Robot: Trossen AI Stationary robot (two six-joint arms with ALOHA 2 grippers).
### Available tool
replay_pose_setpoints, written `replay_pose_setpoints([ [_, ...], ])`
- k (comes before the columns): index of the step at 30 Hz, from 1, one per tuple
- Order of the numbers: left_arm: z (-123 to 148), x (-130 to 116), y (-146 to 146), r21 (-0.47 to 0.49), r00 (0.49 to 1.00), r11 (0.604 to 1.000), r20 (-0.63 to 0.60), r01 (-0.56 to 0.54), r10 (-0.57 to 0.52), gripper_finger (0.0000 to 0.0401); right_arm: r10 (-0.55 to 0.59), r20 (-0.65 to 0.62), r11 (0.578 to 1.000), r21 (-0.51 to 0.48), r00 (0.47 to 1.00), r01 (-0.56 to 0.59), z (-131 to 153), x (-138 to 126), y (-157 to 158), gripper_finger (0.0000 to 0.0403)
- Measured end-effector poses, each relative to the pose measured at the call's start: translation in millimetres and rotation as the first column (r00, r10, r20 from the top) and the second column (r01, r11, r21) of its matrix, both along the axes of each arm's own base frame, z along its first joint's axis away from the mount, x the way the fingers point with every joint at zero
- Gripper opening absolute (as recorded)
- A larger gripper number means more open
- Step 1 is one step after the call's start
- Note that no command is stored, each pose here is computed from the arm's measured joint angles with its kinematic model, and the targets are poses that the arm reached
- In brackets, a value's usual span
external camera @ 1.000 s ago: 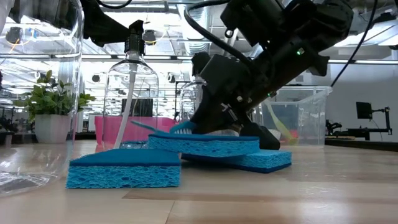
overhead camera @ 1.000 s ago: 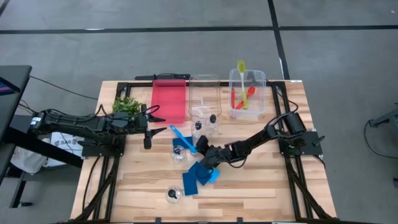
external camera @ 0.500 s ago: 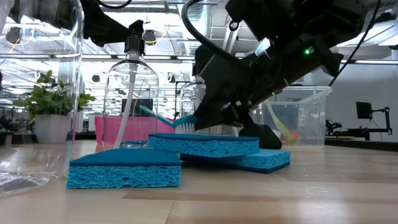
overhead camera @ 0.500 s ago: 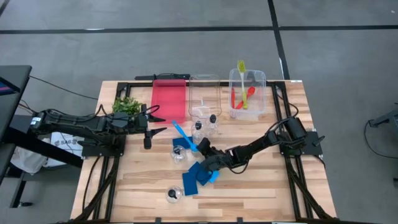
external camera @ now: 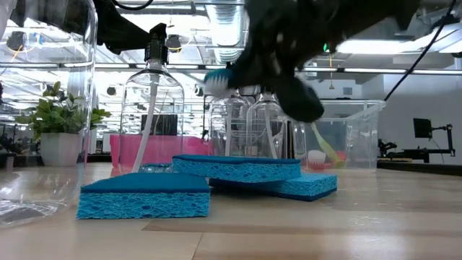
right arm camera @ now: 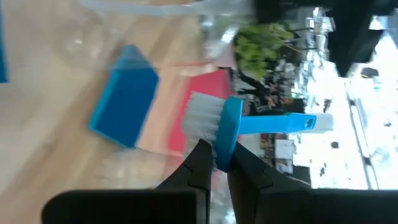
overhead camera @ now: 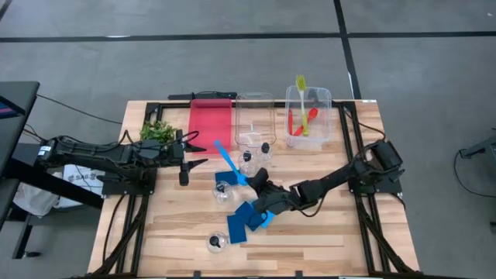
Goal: Pick & Place Kitchen Sink Supplies
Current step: Put the blue dish brush into the right transparent bin
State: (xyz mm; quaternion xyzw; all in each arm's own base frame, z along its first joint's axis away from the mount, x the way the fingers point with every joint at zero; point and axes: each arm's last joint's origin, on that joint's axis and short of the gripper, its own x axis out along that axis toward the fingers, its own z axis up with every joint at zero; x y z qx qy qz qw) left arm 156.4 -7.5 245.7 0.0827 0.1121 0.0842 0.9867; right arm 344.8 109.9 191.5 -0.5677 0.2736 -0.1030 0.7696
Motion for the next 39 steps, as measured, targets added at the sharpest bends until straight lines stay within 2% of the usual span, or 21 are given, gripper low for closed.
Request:
replay_pose_setpoints([
  [6,0.0,0.0,0.0,0.0,1.0,1.0,0.0,0.0,0.0,0.0161,-0.055,0.095,0.998,-0.022,0.994,0.058,37.7,-16.9,4.3,0.0023],
  [12,0.0,0.0,0.0,0.0,1.0,1.0,0.0,0.0,0.0,0.0161,-0.196,0.231,0.978,-0.021,0.953,0.206,83.6,-41.2,-0.5,0.0023],
  [16,0.0,0.0,0.0,0.0,1.0,1.0,0.0,0.0,0.0,0.0161,-0.34,0.315,0.937,0.032,0.886,0.348,110.6,-57.8,-15.8,0.0027],
  [23,0.1,0.0,0.0,0.0,1.0,1.0,0.001,0.0,0.0,0.0161,-0.58,0.41,0.808,0.174,0.704,0.564,139.6,-85.7,-48.4,0.0028],
  [28,0.1,0.0,0.0,0.0,1.0,1.0,0.001,0.0,0.0,0.0161,-0.668,0.453,0.738,0.3,0.591,0.604,144.2,-101.0,-69.3,0.0033],
  [34,0.1,0.0,0.0,-0.001,1.0,1.0,0.001,0.0,0.0,0.0161,-0.725,0.457,0.685,0.403,0.514,0.607,133.4,-114.2,-85.4,0.003],
  [37,0.1,0.0,0.0,-0.001,1.0,1.0,0.001,0.0,0.0,0.0161,-0.73,0.412,0.679,0.531,0.545,0.507,127.1,-117.9,-87.4,0.0027],
  [39,0.1,0.0,0.0,-0.001,1.0,1.0,0.001,0.0,0.0,0.0161,-0.735,0.357,0.641,0.643,0.576,0.419,124.5,-120.1,-89.1,0.0027],
])
